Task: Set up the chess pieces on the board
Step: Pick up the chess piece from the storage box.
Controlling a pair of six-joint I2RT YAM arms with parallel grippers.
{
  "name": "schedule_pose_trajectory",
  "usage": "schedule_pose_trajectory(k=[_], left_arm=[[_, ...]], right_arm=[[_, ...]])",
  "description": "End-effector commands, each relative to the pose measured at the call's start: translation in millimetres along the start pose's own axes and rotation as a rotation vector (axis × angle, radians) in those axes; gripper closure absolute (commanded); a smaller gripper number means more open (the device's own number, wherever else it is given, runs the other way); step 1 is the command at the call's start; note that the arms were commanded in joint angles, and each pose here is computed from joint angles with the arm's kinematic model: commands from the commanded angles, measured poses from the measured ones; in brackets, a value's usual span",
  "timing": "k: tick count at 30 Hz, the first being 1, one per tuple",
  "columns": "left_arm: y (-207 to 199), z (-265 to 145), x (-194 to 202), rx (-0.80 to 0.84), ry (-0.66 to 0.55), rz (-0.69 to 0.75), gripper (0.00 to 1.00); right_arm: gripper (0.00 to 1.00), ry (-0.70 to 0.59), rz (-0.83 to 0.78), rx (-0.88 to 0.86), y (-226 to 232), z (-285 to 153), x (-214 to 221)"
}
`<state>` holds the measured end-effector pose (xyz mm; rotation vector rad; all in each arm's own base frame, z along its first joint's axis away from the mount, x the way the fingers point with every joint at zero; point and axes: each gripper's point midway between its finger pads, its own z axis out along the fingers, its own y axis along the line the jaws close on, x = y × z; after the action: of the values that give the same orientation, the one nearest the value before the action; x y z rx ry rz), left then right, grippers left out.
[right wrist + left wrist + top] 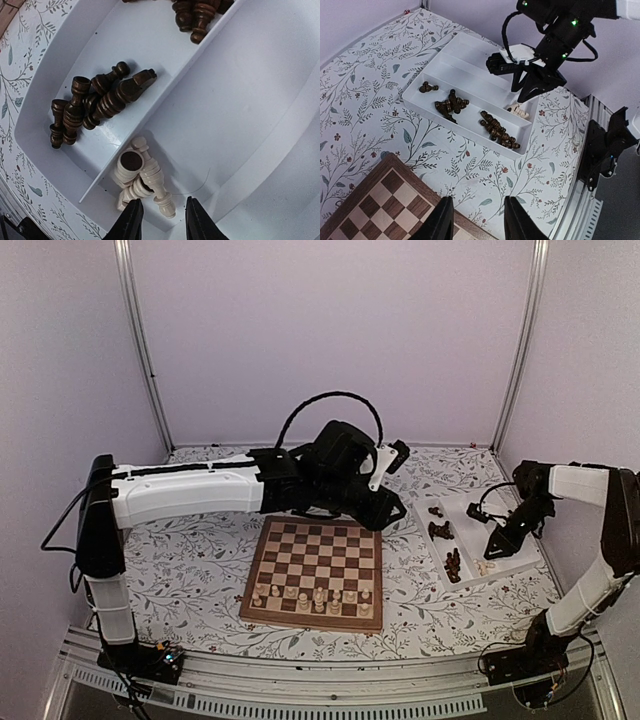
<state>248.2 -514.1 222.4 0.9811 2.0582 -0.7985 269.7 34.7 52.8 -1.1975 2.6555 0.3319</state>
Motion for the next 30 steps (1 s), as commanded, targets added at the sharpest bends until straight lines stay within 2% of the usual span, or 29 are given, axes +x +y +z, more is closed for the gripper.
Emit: schedule_pose_trajectory(k=[1, 15, 18, 23, 30], left_arm=[[3, 7, 2, 0.028, -0.007, -0.036, 0.64], [7, 11, -1, 0.038, -0.02, -0.059, 0.64], [4, 11, -2, 0.053, -0.029, -0.065, 0.64], [-1, 12, -5, 0.085, -0.045, -0.08, 0.64], [-11, 9, -12, 0.139, -0.098, -0.104, 0.64]], right_arm=[[0.67, 0.028, -0.061, -0.091, 10, 16, 5], [0.7, 0.089, -0.087, -0.04, -2, 44, 9], [0.74, 0.103, -0.063, -0.016, -8, 49, 10], [0.86, 0.103, -0.039, -0.009, -10, 46, 8], [0.94, 0.003, -0.045, 0.03, -4, 9, -11]])
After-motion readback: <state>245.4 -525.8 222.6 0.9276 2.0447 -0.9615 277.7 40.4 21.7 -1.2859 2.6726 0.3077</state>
